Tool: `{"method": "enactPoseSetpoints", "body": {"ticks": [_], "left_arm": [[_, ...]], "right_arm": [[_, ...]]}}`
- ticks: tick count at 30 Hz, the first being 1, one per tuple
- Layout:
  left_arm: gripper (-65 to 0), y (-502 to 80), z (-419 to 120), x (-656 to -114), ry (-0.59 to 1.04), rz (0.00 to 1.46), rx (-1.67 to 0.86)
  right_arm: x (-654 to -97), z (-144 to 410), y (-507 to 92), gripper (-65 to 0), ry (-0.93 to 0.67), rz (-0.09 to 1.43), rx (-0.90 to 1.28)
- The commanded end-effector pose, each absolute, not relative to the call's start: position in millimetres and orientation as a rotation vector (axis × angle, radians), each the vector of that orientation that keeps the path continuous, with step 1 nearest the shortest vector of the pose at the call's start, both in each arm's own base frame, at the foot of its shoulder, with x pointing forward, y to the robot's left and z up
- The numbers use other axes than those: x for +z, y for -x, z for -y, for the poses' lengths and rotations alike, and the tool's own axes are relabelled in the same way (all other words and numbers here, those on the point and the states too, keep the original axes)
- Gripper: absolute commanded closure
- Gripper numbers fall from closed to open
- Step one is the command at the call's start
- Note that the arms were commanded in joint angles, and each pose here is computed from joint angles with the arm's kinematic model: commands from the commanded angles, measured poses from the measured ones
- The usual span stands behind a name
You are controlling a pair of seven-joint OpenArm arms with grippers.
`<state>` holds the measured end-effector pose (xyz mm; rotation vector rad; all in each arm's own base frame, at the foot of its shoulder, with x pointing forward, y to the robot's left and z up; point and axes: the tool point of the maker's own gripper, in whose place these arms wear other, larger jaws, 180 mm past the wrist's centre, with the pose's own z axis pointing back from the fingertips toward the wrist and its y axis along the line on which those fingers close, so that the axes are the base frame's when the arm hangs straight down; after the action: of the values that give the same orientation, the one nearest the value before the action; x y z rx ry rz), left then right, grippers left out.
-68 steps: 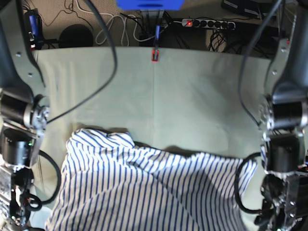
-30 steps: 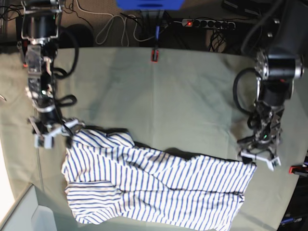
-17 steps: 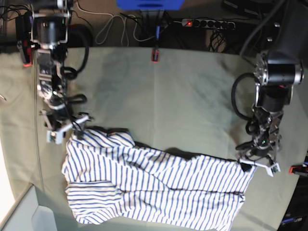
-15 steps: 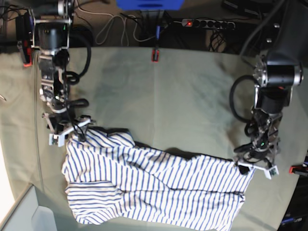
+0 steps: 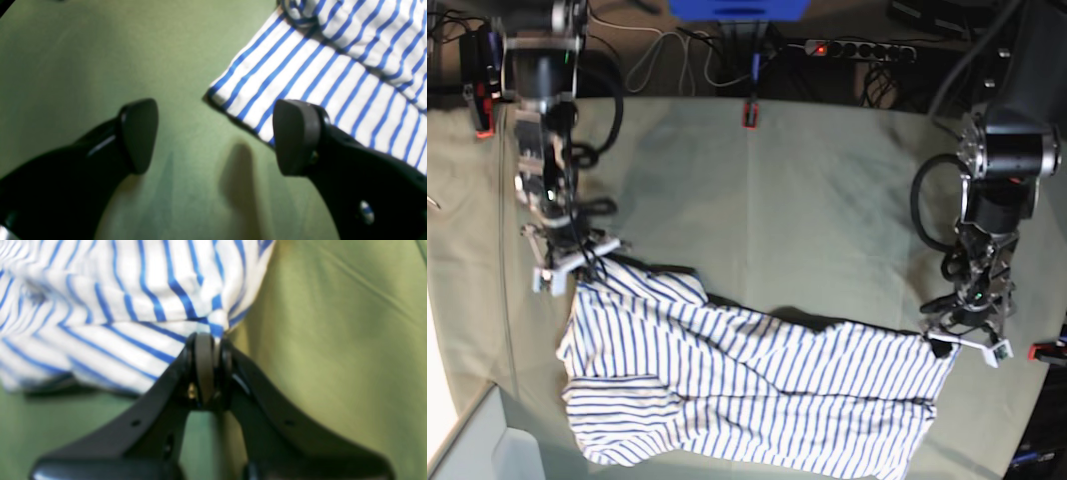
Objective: Layout the t-shirt on the table in an organized manner, then fold the t-shirt properly
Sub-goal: 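Release and regrasp the shirt edge with both grippers, then lift the shirt up with both grippers and shake it out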
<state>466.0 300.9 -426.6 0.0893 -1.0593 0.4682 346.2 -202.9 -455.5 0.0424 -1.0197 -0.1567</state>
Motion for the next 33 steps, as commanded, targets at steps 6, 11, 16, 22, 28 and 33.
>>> {"method": "enactPoseSetpoints", "body": {"ticks": [6, 11, 16, 22, 28, 33], "left_arm": [[-52.0, -486, -305, -399, -0.085, 1.140, 0.469], [-52.0, -486, -297, -402, -0.074, 1.134, 0.467], [-52.0, -487, -283, -407, -0.051, 1.127, 0.463], [-51.9, -477, -254, -429, -0.010, 1.083, 0.457], [-51.8, -446, -252, -462, -0.021, 1.008, 0.455], [-51.8, -429, -258, -472, -0.035, 1.000, 0.446]], "right_arm": [[-408, 209, -293, 0.0, 0.002, 1.132, -0.073], [-395, 232, -263, 0.0, 0.063, 1.136, -0.085], [-399, 257, -242, 0.0, 0.095, 1.107, -0.100], [-400, 244, -236, 0.0, 0.023, 1.097, -0.053], [-400, 241, -238, 0.0, 0.015, 1.102, -0.064], [-401, 240, -239, 0.0, 0.013, 1.100, -0.062]]}}
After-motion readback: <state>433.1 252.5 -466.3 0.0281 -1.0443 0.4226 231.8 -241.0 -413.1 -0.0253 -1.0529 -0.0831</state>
